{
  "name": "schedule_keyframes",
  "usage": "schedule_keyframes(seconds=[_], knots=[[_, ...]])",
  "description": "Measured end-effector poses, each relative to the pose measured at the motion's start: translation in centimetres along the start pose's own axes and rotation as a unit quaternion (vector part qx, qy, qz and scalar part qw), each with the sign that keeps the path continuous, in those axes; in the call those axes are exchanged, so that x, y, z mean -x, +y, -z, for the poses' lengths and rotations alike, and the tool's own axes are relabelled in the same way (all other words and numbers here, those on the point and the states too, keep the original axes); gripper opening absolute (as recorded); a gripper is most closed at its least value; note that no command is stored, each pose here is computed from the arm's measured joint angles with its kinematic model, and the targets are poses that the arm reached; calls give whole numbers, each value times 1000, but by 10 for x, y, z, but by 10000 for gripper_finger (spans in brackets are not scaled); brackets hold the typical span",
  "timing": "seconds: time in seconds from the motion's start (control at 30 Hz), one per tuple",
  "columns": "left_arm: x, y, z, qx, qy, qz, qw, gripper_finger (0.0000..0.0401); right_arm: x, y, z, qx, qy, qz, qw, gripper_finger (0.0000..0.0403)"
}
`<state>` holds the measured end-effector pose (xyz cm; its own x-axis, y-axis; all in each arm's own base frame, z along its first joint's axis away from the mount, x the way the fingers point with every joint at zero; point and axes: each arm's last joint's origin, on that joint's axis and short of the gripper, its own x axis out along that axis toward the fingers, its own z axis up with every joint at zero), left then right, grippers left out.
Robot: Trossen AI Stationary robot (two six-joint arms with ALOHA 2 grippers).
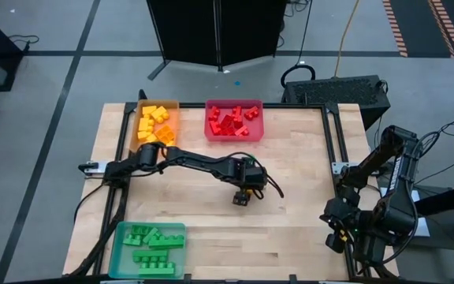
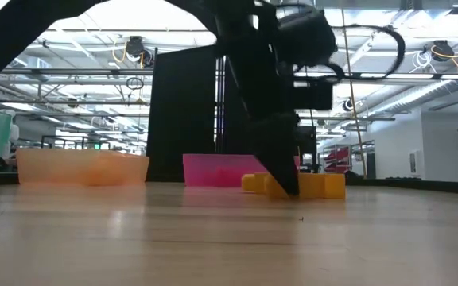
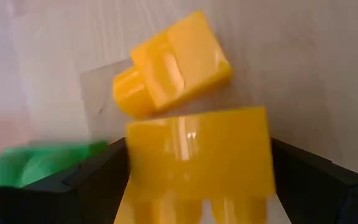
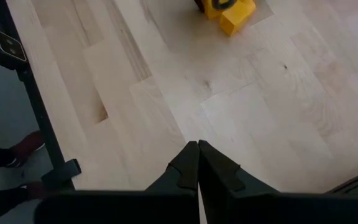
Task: Sort blocks
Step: Put the yellow game piece into the yellow bin
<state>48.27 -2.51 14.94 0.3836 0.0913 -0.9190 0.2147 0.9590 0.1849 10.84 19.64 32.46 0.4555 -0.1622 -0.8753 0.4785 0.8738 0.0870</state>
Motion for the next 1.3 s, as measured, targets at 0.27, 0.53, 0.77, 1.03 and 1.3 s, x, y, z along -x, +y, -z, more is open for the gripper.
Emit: schedule_keyframes(seconds=[0.27,0.53,0.77,1.03,1.3], knots=[[-11,-4,3,36,13,24,999,354,0,0,0,1,0,1,1000,0],[-4,-9,1,81,31,22,996,308,0,-1,0,3,0,4,1000,0],[63,-3,-12,104,-2,19,994,292,0,-1,0,3,-1,5,1000,0],[122,38,26,148,80,-54,984,299,0,0,0,-13,-2,1,1000,0],[159,87,128,279,138,-121,942,299,0,0,-1,-39,-13,-2,999,0]])
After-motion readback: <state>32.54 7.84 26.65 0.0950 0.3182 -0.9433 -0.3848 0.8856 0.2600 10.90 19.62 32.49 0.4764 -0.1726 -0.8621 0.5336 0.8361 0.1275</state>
